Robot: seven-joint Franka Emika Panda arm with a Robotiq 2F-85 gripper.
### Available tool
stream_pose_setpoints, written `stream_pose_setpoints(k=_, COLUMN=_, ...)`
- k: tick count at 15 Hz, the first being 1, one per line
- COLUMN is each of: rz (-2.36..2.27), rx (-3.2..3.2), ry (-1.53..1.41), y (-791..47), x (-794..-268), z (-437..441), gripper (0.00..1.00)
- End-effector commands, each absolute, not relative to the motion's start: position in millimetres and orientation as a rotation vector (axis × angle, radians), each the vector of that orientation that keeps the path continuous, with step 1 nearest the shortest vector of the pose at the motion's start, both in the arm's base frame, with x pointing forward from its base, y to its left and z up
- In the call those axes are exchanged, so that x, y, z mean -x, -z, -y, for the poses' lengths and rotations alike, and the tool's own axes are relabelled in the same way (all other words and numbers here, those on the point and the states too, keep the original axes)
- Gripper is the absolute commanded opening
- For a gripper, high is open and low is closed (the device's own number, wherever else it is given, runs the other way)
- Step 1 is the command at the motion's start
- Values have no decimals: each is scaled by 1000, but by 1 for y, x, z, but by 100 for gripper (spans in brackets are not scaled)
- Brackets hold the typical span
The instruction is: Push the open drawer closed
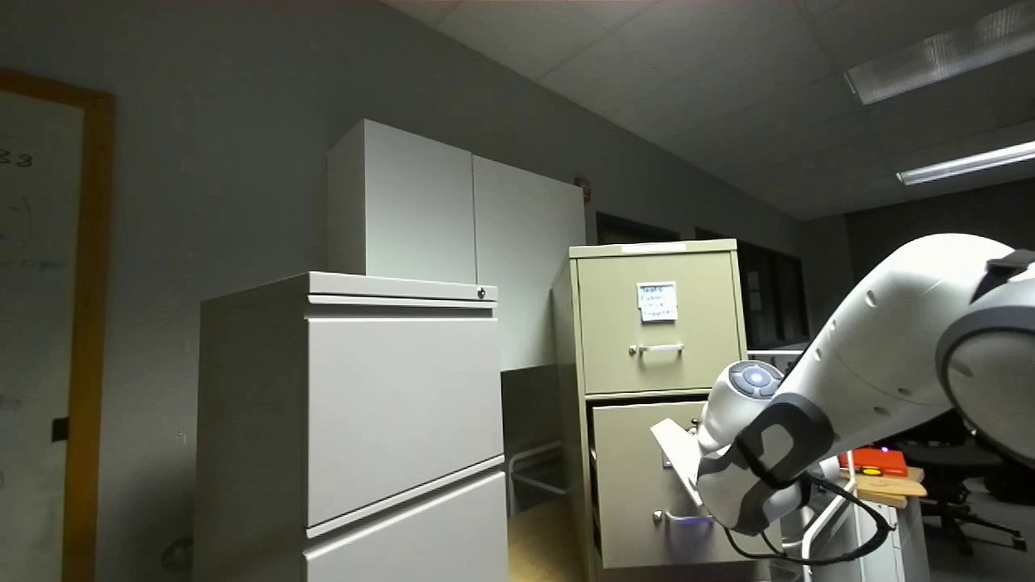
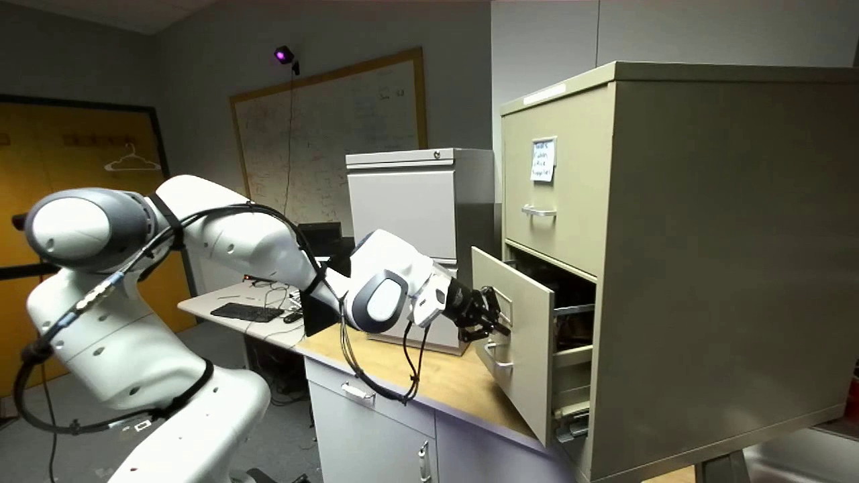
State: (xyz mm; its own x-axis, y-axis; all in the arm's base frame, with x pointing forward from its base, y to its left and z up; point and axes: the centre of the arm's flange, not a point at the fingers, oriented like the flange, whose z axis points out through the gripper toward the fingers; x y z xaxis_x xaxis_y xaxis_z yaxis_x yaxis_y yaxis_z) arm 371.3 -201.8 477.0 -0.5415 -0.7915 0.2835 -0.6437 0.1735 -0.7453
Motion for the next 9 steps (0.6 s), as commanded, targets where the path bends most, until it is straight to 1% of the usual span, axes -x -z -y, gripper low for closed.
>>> stream_pose_setpoints(k=1, rz=-2158, rx=1326, ry=1522, y=-505, x=-448, z=185, gripper=0)
stream_pose_setpoints(k=9, rz=-2179, rx=1282, ry=1832, y=-492, x=-513, z=173, gripper=2)
